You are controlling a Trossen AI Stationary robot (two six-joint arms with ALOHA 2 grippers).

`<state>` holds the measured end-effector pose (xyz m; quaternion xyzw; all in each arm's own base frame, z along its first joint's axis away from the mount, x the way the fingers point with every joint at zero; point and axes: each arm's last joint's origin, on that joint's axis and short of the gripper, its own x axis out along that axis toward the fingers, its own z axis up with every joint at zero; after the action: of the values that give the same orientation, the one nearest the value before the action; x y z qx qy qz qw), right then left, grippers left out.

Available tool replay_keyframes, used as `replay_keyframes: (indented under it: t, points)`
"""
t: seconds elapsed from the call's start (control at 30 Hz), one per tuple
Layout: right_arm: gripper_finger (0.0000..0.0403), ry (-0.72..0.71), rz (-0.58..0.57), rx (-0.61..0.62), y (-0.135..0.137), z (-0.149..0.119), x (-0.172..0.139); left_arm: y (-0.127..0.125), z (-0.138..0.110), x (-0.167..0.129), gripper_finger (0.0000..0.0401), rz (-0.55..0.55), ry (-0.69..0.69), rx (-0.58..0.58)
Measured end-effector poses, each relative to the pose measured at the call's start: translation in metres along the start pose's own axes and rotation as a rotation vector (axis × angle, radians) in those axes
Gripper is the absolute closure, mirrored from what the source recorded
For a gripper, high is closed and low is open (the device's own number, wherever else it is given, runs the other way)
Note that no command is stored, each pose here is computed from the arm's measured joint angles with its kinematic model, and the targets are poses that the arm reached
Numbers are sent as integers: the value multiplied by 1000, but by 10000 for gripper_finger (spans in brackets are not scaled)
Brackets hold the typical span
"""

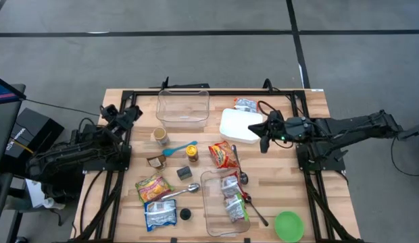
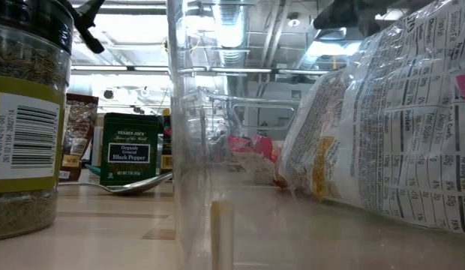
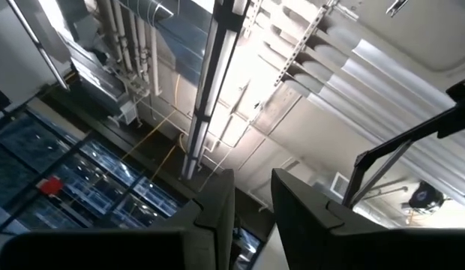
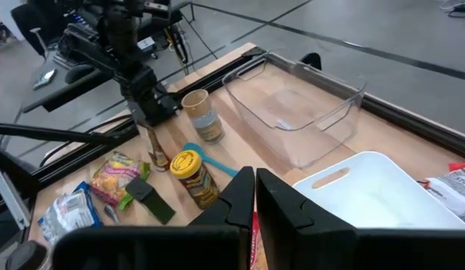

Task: Pick & Place Food Item
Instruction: Put the orange seasoning pack into the top transparent bin

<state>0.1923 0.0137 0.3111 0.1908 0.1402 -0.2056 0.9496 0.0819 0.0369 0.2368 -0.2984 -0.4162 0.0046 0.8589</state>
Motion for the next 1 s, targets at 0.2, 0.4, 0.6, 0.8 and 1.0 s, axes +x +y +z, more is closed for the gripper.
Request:
replay_keyframes:
  t: [0.2, 0.4, 0.6, 0.8, 1.0]
  points:
    - [392, 1, 0, -21, 0, 0, 0, -2, -6, 0, 319, -11, 55, -44]
    - [392, -1, -6, -22, -1, 0, 0, 1, -20, -1, 348, 23, 194, -94]
    - [392, -3, -13, -20, -2, 1, 1, -3, -31, -1, 390, 22, 299, -159]
    - [392, -11, -39, -11, -6, 3, 3, -14, -30, 14, 399, -37, 316, -93]
    - [392, -15, -53, -13, -9, 4, 4, -25, -24, 33, 401, -77, 288, -77]
